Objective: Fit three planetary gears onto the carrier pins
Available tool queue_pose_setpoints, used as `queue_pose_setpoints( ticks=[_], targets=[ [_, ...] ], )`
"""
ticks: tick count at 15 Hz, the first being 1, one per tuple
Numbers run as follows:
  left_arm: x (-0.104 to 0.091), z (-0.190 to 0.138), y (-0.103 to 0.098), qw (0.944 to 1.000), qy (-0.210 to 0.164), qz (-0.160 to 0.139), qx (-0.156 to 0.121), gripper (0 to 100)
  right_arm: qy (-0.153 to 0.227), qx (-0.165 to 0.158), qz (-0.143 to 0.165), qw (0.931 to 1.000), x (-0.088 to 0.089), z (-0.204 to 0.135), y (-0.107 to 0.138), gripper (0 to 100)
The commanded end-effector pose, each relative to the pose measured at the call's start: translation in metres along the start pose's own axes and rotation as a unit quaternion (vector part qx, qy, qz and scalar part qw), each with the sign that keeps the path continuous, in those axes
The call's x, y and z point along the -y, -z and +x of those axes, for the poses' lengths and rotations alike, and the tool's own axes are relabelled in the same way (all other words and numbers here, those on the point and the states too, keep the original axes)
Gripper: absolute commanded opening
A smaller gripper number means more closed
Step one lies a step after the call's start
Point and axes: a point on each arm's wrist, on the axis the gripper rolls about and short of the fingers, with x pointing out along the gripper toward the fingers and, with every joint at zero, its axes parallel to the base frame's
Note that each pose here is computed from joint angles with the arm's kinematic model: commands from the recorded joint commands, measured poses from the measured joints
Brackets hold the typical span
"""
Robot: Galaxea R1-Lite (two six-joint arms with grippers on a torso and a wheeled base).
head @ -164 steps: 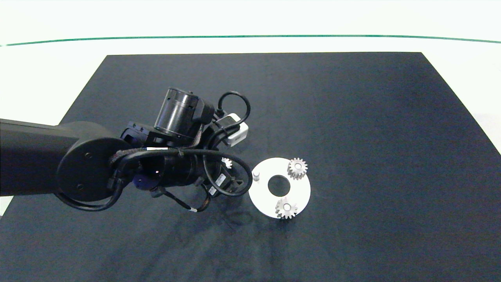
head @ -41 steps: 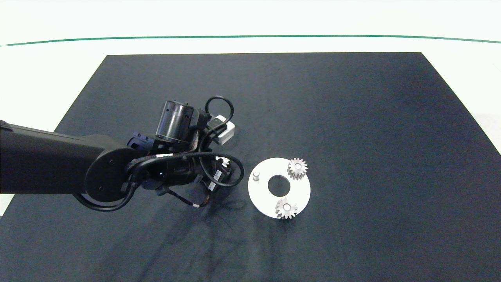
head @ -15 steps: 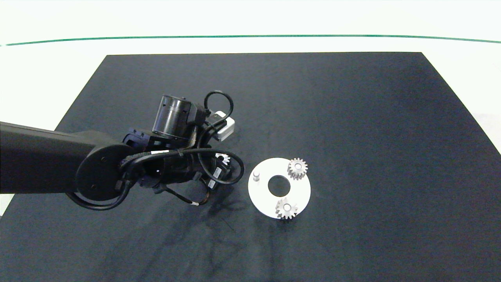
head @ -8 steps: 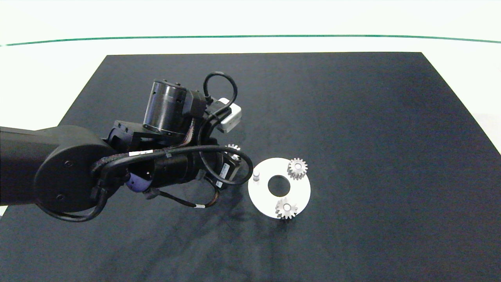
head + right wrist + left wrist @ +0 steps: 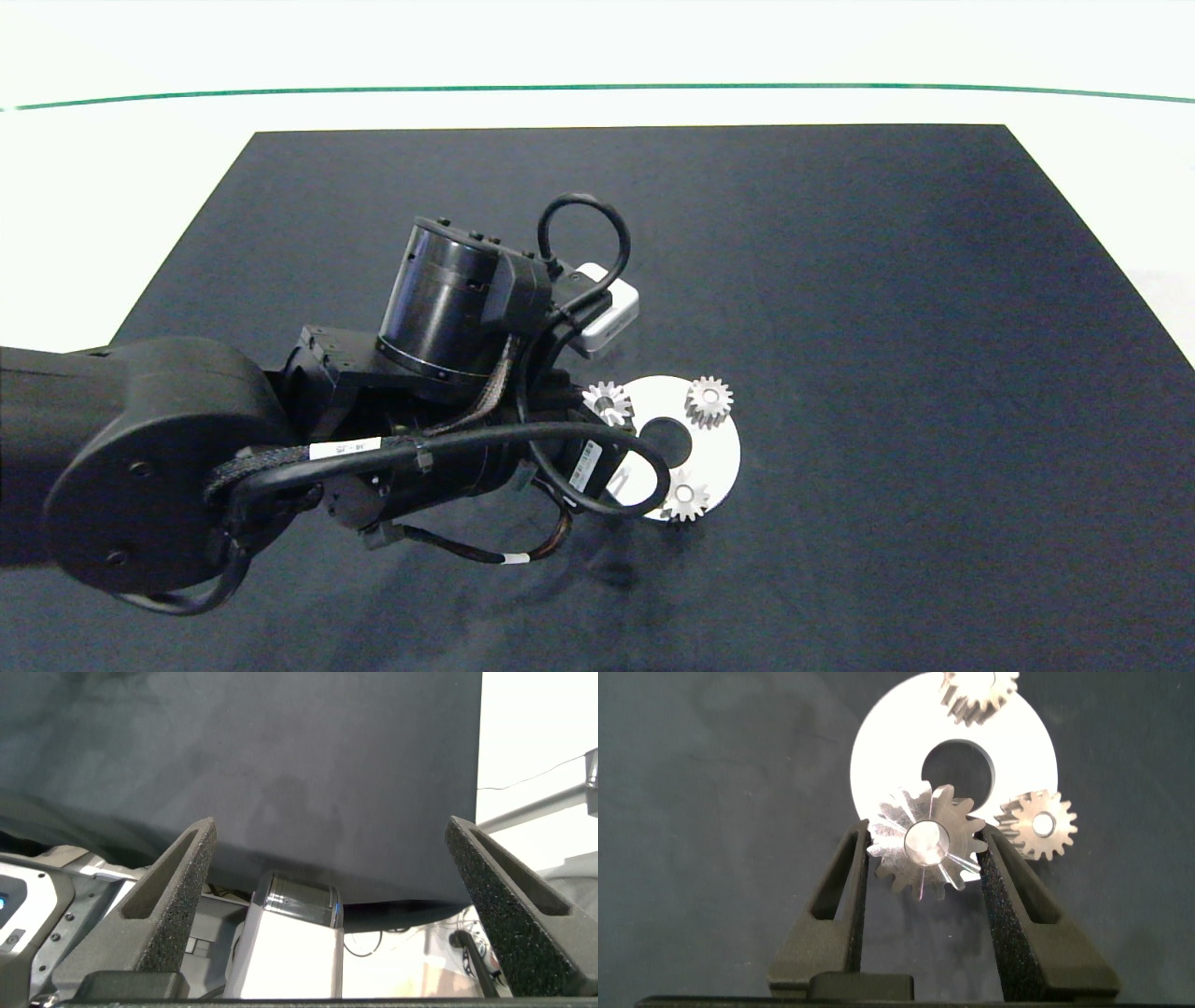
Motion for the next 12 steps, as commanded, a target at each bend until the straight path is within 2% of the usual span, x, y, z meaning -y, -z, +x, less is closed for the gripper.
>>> queue_pose_setpoints(
  ticks=[1, 5, 9, 12],
  targets=[
    [0.004, 0.013, 0.005, 0.9999, 0.004, 0.003, -0.015, 0, 0.0, -0.003, -0.001, 1.0, 0.0, 0.0, 0.0, 100],
    [0.001, 0.022, 0.007, 0.9993, -0.027, 0.004, -0.025, 0, 0.0, -0.003, -0.001, 1.0, 0.0, -0.001, 0.001, 100],
    [0.0, 0.021, 0.003, 0.9994, -0.028, 0.003, -0.019, 0, -0.001, -0.002, 0.0, 1.0, 0.0, -0.001, 0.001, 100],
    [0.002, 0.026, 0.006, 0.9993, -0.027, 0.004, -0.026, 0, -0.001, -0.002, -0.001, 1.0, 0.0, -0.001, 0.001, 100]
  ],
)
